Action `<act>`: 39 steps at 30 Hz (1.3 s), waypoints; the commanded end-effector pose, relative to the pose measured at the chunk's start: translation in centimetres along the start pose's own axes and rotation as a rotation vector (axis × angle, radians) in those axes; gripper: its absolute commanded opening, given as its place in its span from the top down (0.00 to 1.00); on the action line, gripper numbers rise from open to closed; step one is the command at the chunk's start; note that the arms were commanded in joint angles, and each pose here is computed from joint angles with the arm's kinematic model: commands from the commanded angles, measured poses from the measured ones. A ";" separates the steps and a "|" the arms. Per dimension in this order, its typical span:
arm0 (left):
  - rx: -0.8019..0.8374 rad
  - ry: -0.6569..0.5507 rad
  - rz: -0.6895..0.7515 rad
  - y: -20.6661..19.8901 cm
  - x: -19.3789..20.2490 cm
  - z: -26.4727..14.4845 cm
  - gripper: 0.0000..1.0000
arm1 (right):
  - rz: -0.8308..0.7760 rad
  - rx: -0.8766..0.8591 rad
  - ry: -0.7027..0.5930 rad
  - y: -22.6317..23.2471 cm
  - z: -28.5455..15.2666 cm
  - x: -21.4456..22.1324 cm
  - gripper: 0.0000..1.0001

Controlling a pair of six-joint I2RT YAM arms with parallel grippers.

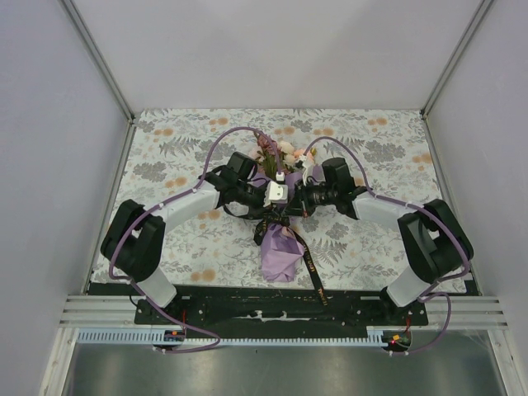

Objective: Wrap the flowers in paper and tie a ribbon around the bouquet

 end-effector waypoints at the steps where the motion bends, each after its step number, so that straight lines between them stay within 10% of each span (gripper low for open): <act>1: -0.004 0.006 0.013 0.3 -0.2 0.1 0.81 | -0.095 -0.056 -0.054 1.4 -0.8 -0.7 1.00; 11: -0.021 0.043 -0.038 0.7 1.1 0.3 0.76 | -0.103 -0.078 -0.056 1.6 -1.2 0.4 1.00; 22: -0.029 -0.023 0.002 1.0 -0.2 -0.1 0.98 | -0.103 -0.059 -0.048 1.2 -1.2 0.6 1.00; 26: -0.029 -0.027 -0.011 1.2 -0.3 0.0 0.73 | -0.106 -0.064 -0.051 1.3 -1.2 0.5 1.00; 39: -0.050 -0.100 -0.034 2.0 -1.6 -0.1 0.69 | -0.098 -0.060 -0.046 1.0 -1.0 0.5 1.00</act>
Point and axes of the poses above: each gripper's point midway between its finger pads, its own z axis out along the fingers, its own y axis along the line the jaws close on, x = y × z, the point moved 10 cm from there along -z, back along the fingers, and after that the axes turned 11 degrees about z, right-handed, at the moved point
